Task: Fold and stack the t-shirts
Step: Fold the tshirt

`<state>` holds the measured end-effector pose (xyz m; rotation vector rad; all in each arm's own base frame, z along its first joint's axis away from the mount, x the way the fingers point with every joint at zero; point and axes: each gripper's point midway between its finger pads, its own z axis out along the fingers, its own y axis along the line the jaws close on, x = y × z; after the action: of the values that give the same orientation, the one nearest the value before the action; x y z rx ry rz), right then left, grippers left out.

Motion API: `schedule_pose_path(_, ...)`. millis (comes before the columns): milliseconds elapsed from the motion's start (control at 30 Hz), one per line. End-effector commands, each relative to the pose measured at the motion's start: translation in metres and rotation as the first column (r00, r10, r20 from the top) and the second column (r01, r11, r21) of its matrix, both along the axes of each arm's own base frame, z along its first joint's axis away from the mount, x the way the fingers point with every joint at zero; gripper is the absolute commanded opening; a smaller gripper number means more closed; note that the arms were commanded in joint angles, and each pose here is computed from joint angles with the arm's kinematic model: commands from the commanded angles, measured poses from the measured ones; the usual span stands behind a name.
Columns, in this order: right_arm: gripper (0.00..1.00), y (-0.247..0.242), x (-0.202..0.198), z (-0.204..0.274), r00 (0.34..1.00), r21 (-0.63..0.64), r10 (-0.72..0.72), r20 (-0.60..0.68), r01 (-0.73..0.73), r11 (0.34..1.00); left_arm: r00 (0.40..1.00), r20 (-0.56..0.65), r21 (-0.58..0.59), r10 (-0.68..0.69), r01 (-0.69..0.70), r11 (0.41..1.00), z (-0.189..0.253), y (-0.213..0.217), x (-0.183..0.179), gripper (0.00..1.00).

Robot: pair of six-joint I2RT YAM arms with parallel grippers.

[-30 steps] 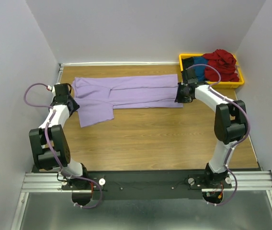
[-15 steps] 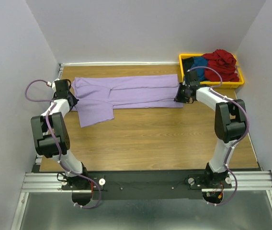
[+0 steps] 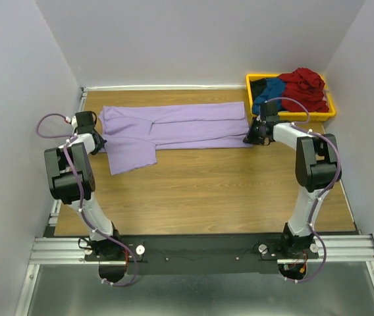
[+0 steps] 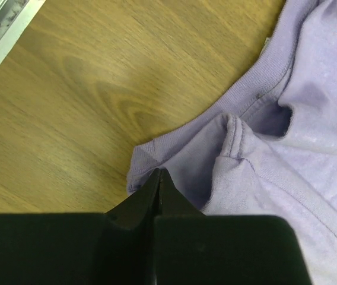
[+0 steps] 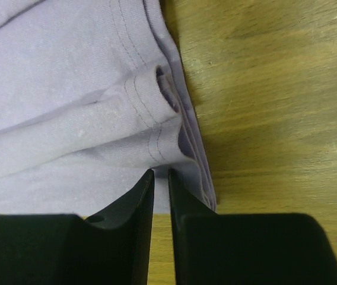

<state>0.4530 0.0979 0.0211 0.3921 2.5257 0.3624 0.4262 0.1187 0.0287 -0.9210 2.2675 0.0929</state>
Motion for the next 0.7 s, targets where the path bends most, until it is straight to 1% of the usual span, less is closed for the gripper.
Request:
schedule_pose_path(0,0.22,-0.027,-0.027,-0.036,0.994,-0.084,-0.038,-0.101,0.029,0.996,0.995,-0.095,0.056,0.037,-0.032,0.998,-0.017,0.014,-0.015,0.04)
schedule_pose_path(167,0.23,-0.033,-0.022,-0.019,0.998,-0.111,-0.029,-0.057,0.022,0.994,0.995,-0.087,0.075,0.042,-0.035,0.997,-0.007,0.017,-0.014,0.05)
schedule_pose_path(233,0.23,-0.029,-0.02,-0.011,0.999,-0.1,-0.001,-0.041,-0.003,0.995,0.997,-0.072,0.062,0.037,-0.032,0.998,-0.002,0.015,-0.013,0.07)
schedule_pose_path(300,0.25,-0.025,-0.018,-0.001,0.999,-0.084,0.022,-0.026,-0.024,0.996,0.997,-0.061,0.064,0.036,-0.032,0.997,0.006,0.013,-0.016,0.14)
schedule_pose_path(333,0.27,-0.024,-0.018,0.001,0.999,-0.077,0.026,-0.027,-0.028,0.997,0.998,-0.054,0.063,0.038,-0.035,0.997,0.01,0.013,-0.017,0.23)
schedule_pose_path(400,0.29,-0.021,-0.021,0.009,0.999,-0.07,0.04,-0.021,-0.041,0.997,0.999,-0.034,0.064,0.033,-0.031,0.997,0.022,0.011,-0.022,0.33)
schedule_pose_path(433,0.32,-0.021,-0.022,0.018,0.999,-0.068,0.043,-0.004,-0.044,0.997,0.999,-0.026,0.062,0.029,-0.028,0.998,0.028,0.007,-0.029,0.44)
schedule_pose_path(500,0.36,-0.02,-0.026,0.024,0.999,-0.075,0.047,0.003,-0.047,0.996,0.999,-0.021,0.054,0.025,-0.024,0.998,0.032,0.002,-0.038,0.52)
schedule_pose_path(533,0.42,-0.02,-0.031,0.026,0.999,-0.077,0.051,0.0,-0.05,0.996,0.999,-0.028,0.051,0.023,-0.022,0.998,0.033,-0.001,-0.045,0.56)
schedule_pose_path(633,0.5,-0.016,-0.039,0.036,0.998,-0.076,0.061,0.011,-0.06,0.995,0.999,-0.04,0.04,0.004,-0.002,0.999,0.035,-0.014,-0.066,0.57)
schedule_pose_path(667,0.55,-0.015,-0.043,0.035,0.998,-0.079,0.064,0.007,-0.063,0.995,0.999,-0.049,0.035,-0.006,0.007,0.999,0.034,-0.02,-0.075,0.57)
